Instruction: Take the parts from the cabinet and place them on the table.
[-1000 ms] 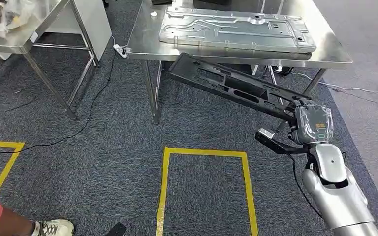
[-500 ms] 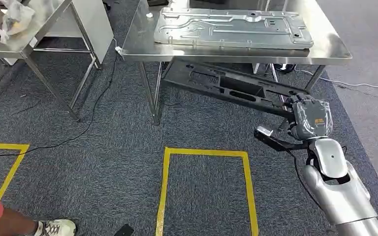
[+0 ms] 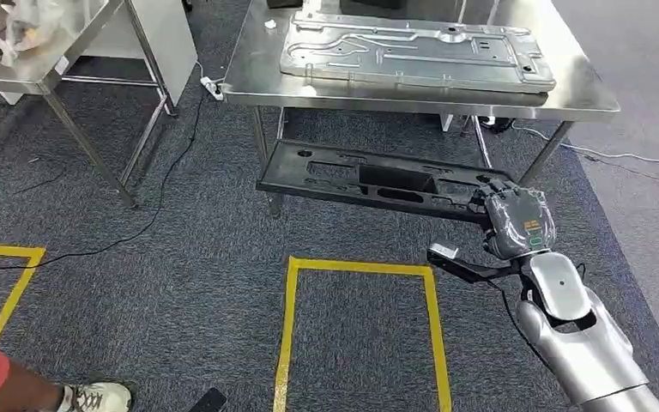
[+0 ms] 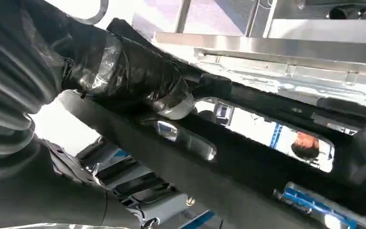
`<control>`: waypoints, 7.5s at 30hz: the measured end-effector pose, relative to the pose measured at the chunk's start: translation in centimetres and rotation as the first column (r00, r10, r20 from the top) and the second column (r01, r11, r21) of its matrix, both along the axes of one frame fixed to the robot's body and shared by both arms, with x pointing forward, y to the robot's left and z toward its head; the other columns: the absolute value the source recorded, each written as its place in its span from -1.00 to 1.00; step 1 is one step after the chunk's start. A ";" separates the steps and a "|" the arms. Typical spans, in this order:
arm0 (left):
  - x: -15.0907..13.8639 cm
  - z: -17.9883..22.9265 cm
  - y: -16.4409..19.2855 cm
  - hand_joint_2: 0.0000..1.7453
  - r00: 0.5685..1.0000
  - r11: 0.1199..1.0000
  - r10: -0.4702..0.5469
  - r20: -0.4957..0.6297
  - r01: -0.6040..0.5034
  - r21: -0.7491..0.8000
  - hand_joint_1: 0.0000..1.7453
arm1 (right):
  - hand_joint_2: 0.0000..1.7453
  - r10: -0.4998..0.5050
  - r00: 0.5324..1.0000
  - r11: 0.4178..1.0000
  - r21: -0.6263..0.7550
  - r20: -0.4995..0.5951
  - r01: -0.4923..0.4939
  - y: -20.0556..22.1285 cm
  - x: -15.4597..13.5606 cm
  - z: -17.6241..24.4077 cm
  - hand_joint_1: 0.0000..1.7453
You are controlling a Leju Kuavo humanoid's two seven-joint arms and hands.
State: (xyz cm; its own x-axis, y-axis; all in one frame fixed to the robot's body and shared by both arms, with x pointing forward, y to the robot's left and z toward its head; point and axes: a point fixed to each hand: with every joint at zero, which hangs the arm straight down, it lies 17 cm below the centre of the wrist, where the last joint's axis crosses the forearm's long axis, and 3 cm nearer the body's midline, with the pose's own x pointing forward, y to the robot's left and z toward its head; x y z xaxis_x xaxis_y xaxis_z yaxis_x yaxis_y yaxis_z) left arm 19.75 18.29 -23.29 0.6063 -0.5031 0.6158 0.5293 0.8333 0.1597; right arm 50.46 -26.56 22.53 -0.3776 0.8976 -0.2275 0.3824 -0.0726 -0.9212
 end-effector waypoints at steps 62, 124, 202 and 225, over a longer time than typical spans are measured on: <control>0.0 0.0 -0.1 1.00 1.000 1.000 -0.008 0.012 0.008 0.006 -1.00 | 1.00 0.014 1.000 1.000 0.004 0.000 -0.014 -0.5 -1.4 -0.7 1.00; -0.2 0.0 -0.4 1.00 1.000 1.000 -0.010 0.005 0.010 -0.003 -1.00 | 1.00 0.013 1.000 1.000 0.025 0.011 -0.013 0.1 -1.4 -0.5 1.00; -0.2 0.1 -0.8 1.00 1.000 1.000 -0.012 0.004 0.012 -0.007 -1.00 | 1.00 -0.026 0.999 0.999 0.042 0.042 0.024 -0.9 -0.7 1.1 1.00; -0.6 -0.3 -0.5 1.00 1.000 1.000 0.000 -0.020 0.000 0.016 -1.00 | 1.00 -0.064 0.998 0.997 0.048 0.000 0.063 -2.3 0.0 -0.6 1.00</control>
State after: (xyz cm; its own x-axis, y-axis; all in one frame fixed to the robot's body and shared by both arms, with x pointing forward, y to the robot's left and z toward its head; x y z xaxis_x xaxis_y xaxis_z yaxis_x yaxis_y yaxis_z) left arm 19.19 17.79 -23.56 0.6184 -0.5129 0.5954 0.5327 0.8306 0.1623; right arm 50.45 -28.90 21.89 -0.3192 0.9296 -0.1843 0.3799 -0.0527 -0.9235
